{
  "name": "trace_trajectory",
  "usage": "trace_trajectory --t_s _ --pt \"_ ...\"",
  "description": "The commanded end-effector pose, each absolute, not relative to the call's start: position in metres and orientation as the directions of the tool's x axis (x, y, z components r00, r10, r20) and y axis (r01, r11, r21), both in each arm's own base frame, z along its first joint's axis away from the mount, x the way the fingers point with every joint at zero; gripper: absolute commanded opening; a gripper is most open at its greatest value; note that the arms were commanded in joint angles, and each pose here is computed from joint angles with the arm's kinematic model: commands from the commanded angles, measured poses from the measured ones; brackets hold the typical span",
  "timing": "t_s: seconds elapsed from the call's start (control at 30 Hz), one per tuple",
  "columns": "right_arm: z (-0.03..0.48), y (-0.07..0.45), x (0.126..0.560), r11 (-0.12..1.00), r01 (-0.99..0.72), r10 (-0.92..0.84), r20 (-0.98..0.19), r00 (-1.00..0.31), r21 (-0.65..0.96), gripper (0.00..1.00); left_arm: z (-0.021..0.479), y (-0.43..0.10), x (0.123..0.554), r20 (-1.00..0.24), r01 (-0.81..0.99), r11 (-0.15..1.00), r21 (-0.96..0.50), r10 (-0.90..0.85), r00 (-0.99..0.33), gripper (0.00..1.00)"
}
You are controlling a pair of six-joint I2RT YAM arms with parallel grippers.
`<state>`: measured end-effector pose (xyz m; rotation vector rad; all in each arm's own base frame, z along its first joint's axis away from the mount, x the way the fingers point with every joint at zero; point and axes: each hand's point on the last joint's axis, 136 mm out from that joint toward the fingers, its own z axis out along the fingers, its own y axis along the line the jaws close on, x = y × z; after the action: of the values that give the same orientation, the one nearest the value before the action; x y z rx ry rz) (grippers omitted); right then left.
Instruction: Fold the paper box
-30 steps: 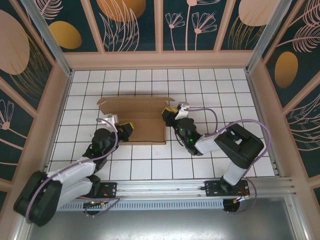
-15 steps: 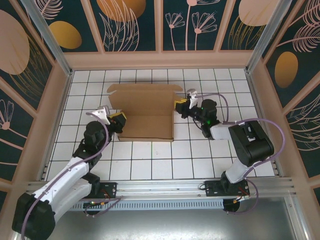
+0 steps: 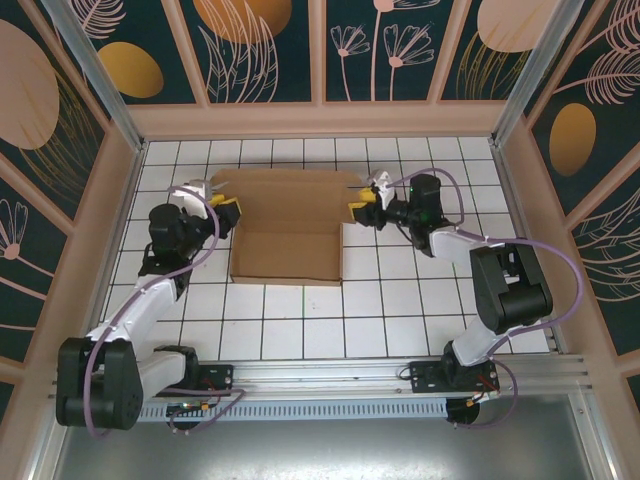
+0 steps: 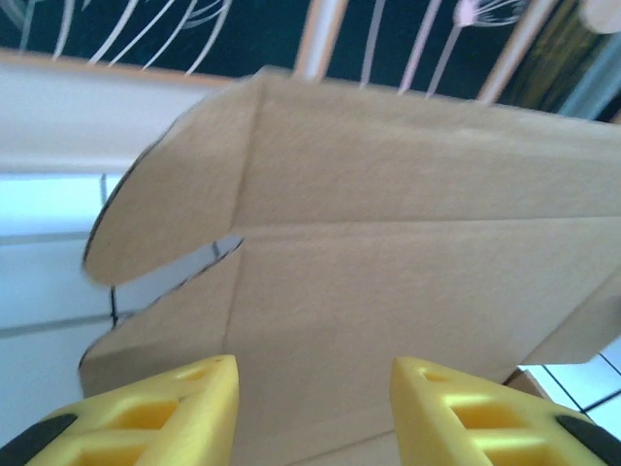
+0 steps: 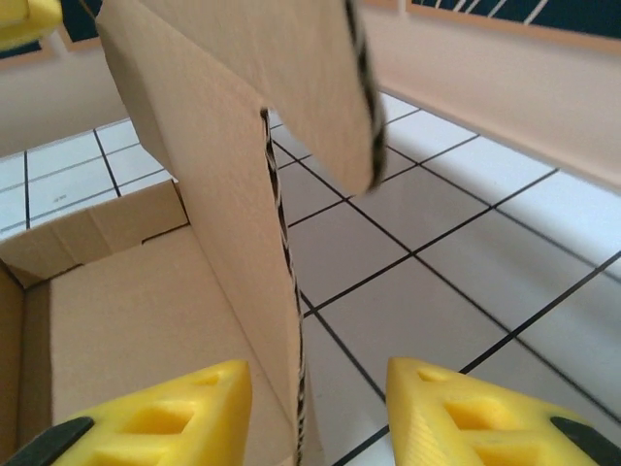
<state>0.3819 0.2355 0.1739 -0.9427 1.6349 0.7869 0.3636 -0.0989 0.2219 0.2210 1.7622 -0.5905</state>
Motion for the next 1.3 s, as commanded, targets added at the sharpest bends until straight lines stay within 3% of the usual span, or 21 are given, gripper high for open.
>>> trace_trajectory --t_s 0.0,0.3,0.87,1.27 --pt "0.198 0.238 0.382 0.419 -0.903 -0.232 -0.973 -0.01 -0.091 0.39 0.258 -0.109 0.357 -0.994 0.616 0.78 -0.11 -0.083 -0.072 0.47" --pt "0.195 0.236 0.383 0.331 -0.934 -0.291 -0.956 0.031 -0.131 0.34 0.227 -0.084 0.374 -0.992 0.613 0.788 -0.045 0.035 -0.119 0.5" --pt "0.191 0.239 0.382 0.256 -0.963 -0.259 -0.966 0.014 -0.083 0.32 0.201 -0.076 0.397 -0.981 0.665 0.742 -0.089 0.051 -0.189 0.5" --pt "0.193 0.241 0.387 0.293 -0.948 -0.284 -0.958 0.037 -0.123 0.3 0.209 -0.032 0.401 -0.989 0.48 0.877 -0.007 0.064 -0.132 0.5"
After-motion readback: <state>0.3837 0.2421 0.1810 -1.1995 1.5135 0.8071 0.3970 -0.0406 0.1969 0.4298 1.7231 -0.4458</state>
